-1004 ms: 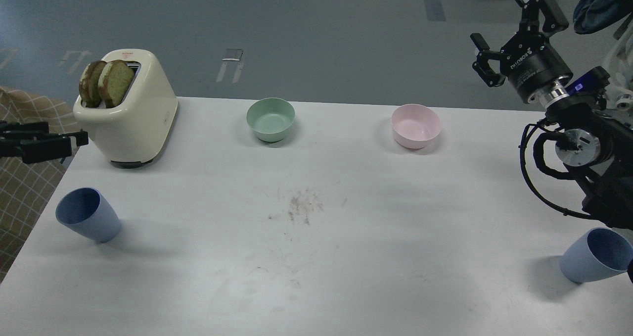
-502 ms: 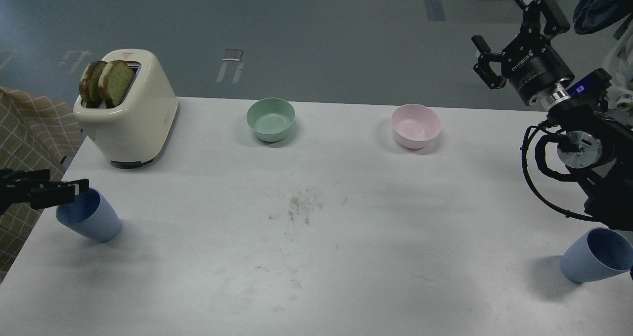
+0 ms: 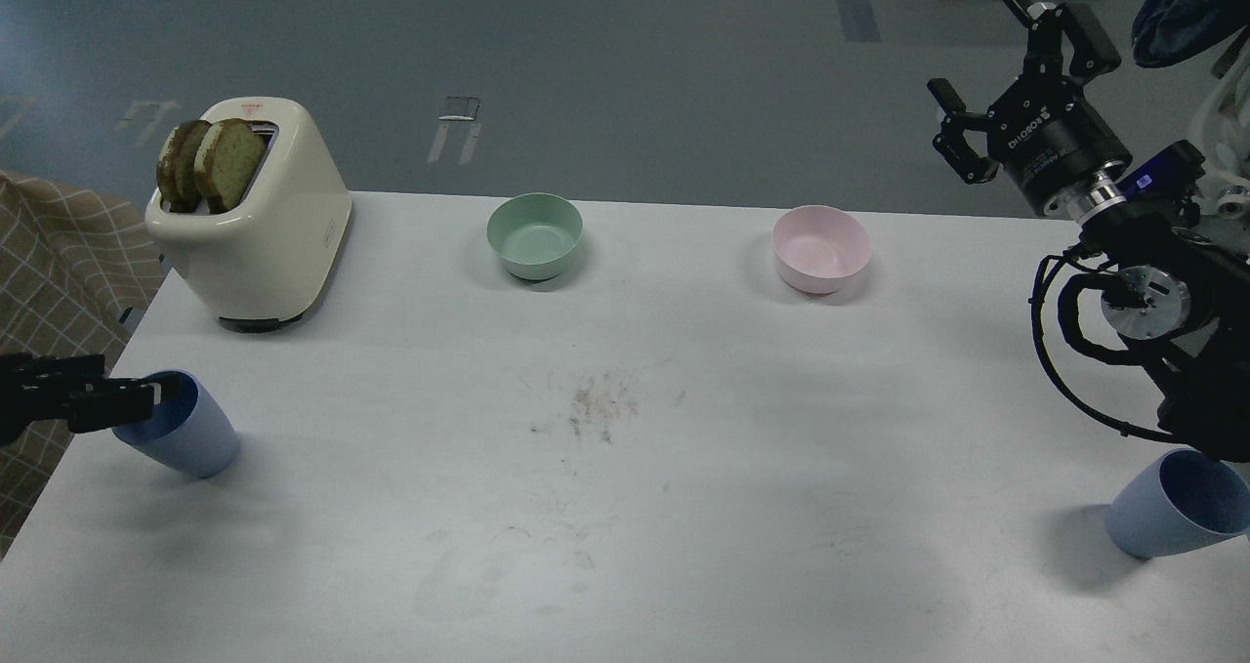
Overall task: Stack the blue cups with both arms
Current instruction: 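Grasp the blue cup with the left gripper and lift it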
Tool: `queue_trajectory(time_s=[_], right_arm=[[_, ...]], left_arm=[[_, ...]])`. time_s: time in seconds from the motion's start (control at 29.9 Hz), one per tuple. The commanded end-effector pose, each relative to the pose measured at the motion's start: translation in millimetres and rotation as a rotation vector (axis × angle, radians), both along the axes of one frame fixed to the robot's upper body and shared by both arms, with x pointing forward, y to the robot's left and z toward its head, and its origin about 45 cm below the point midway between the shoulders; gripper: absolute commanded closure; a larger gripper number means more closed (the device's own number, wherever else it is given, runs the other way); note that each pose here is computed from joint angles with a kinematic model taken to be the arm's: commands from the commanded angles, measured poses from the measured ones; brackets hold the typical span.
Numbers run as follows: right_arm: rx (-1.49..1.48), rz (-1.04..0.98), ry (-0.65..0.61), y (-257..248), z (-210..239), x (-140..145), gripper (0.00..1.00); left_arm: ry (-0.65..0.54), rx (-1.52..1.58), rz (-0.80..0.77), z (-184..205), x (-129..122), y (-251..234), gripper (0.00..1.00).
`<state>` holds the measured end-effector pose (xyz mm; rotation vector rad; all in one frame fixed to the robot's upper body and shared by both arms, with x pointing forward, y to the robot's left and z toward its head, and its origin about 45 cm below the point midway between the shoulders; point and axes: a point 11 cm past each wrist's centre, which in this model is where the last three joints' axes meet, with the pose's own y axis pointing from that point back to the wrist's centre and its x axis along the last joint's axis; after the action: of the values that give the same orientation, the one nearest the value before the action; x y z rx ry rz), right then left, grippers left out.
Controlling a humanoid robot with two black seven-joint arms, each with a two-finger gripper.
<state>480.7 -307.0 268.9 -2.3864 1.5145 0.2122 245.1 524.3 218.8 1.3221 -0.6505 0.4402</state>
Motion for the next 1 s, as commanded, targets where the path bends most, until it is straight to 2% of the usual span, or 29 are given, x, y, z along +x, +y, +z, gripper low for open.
queue_trajectory(time_s=[0.0, 0.07, 0.1, 0.13, 0.17, 0.2, 0.23, 0.27, 0.33, 0.4, 0.47, 0.5, 0.54, 0.97], right_arm=[[-0.001, -0.001, 0.003, -1.1, -1.5, -1.1, 0.0], [0.001, 0.002, 0.008, -0.5, -4.1, -2.5, 0.0], [0.001, 0.004, 0.007, -0.6, -3.3, -2.7, 0.0], [0.001, 0.004, 0.007, -0.6, -3.2, -2.7, 0.0], [0.0, 0.003, 0.006, -1.6, -2.7, -2.8, 0.0], [0.0, 0.003, 0.006, -1.6, -2.7, -2.8, 0.0], [-0.002, 0.0, 0.005, -3.1, -2.2, -2.9, 0.0], [-0.002, 0.0, 0.005, -3.2, -2.2, -2.9, 0.0], [-0.001, 0.001, 0.006, -2.9, -2.8, -3.2, 0.0], [-0.001, 0.001, 0.009, -3.3, -4.3, -3.8, 0.0], [-0.001, 0.0, 0.011, -3.5, -5.0, -4.1, 0.0], [-0.001, 0.0, 0.011, -3.5, -5.0, -4.1, 0.0], [-0.001, 0.0, 0.012, -3.7, -5.8, -4.5, 0.0], [-0.007, -0.006, -0.002, -8.0, 1.7, -2.6, 0.0]], left_arm=[[-0.002, 0.005, 0.002, -3.7, -2.0, 2.0, 0.09], [0.001, 0.005, 0.002, -4.4, -2.7, 2.1, 0.16], [0.003, 0.005, 0.003, -4.8, -3.2, 2.2, 0.24], [0.003, 0.005, 0.003, -4.8, -3.2, 2.2, 0.24], [0.007, 0.005, 0.004, -6.3, -4.9, 2.6, 0.31], [0.007, 0.006, 0.005, -5.9, -5.2, 3.2, 0.33], [0.011, 0.007, 0.006, -7.0, -6.6, 3.5, 0.41], [0.013, 0.007, 0.007, -7.7, -6.8, 3.6, 0.54], [0.013, 0.005, 0.006, -8.1, -6.6, 3.0, 0.69], [0.013, 0.004, 0.005, -8.6, -6.4, 2.5, 0.75], [0.013, 0.006, 0.007, -8.7, -6.2, 3.5, 0.88], [0.013, 0.007, 0.008, -8.6, -6.2, 4.0, 0.91], [0.012, 0.008, 0.01, -8.4, -6.1, 4.5, 1.0], [-0.029, 0.015, 0.011, 4.9, 1.4, 6.7, 1.0]])
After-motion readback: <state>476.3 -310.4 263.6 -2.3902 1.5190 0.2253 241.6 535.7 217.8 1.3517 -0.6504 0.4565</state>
